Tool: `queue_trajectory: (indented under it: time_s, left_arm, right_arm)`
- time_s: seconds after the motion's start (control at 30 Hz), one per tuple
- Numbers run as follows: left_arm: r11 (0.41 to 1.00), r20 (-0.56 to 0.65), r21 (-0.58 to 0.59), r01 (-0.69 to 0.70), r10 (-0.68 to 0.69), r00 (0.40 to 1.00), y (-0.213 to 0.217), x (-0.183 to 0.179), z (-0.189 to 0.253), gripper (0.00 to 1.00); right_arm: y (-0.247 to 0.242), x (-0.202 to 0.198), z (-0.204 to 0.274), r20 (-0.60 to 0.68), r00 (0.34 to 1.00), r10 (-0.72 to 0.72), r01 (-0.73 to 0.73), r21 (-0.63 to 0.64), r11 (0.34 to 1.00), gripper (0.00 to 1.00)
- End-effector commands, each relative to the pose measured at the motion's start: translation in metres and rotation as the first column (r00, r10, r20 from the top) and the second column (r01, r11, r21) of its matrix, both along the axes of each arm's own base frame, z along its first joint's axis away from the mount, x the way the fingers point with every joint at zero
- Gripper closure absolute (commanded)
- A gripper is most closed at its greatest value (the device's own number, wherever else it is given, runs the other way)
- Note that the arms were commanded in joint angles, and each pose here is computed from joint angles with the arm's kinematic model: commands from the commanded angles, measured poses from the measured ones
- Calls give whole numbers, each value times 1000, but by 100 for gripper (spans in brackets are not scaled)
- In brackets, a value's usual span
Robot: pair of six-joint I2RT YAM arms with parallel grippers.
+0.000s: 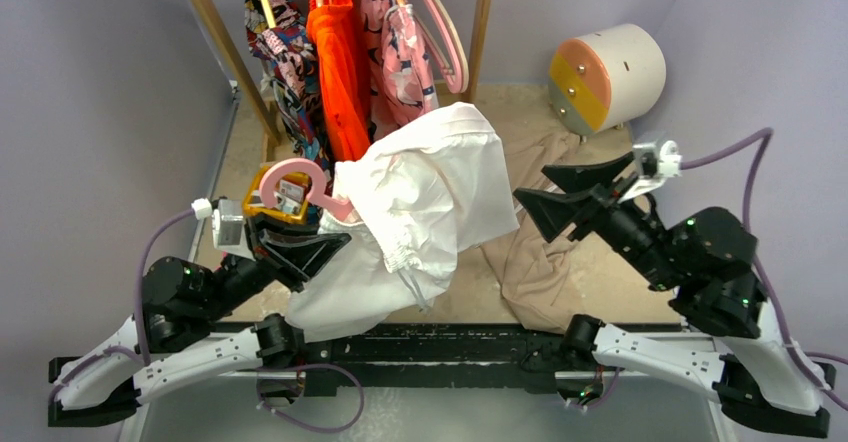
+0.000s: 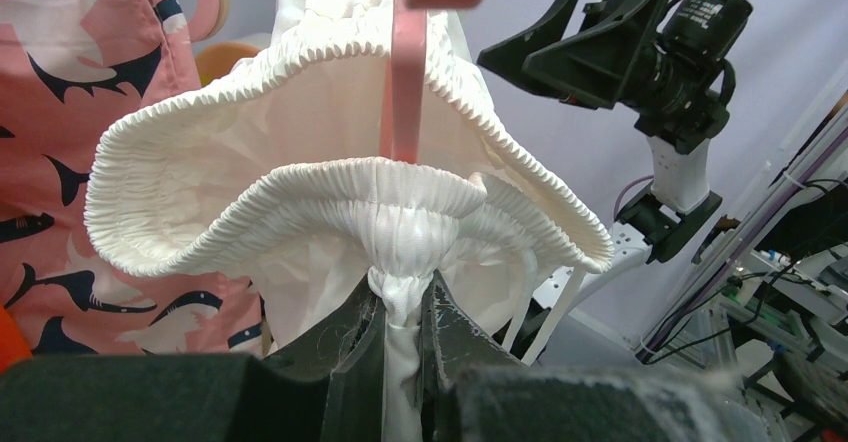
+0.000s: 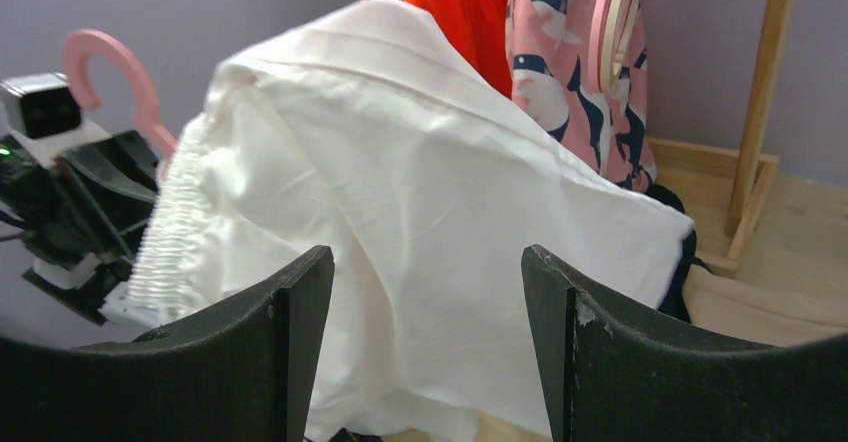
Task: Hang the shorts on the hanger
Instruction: Hang the shorts on the hanger.
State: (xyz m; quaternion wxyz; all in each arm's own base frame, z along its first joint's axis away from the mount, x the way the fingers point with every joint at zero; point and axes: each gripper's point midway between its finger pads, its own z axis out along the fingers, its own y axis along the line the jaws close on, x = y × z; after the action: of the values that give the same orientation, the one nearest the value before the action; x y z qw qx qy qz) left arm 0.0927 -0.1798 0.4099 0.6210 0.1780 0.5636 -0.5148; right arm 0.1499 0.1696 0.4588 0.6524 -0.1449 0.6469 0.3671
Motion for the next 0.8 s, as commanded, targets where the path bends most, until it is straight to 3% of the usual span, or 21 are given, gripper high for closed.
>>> queue_trajectory:
  time_s: [0.0, 0.13, 0.37, 0.77]
  left_arm:
    - [992, 41, -126, 22, -17, 999, 17, -11, 46, 100]
    - [991, 44, -128, 35, -29, 999, 17, -13, 50, 100]
    - [992, 38, -121, 35, -30, 999, 19, -14, 48, 100]
    - [992, 38, -113, 47, -43, 998, 12, -13, 48, 100]
  right_arm:
    - [10, 13, 16, 97, 995, -29, 26, 35, 999, 29]
    - [24, 24, 6, 75, 996, -42, 41, 14, 999, 29]
    - [37, 13, 11, 78, 996, 44, -52, 103, 993, 30]
    - [59, 26, -13, -85, 996, 43, -33, 111, 993, 48]
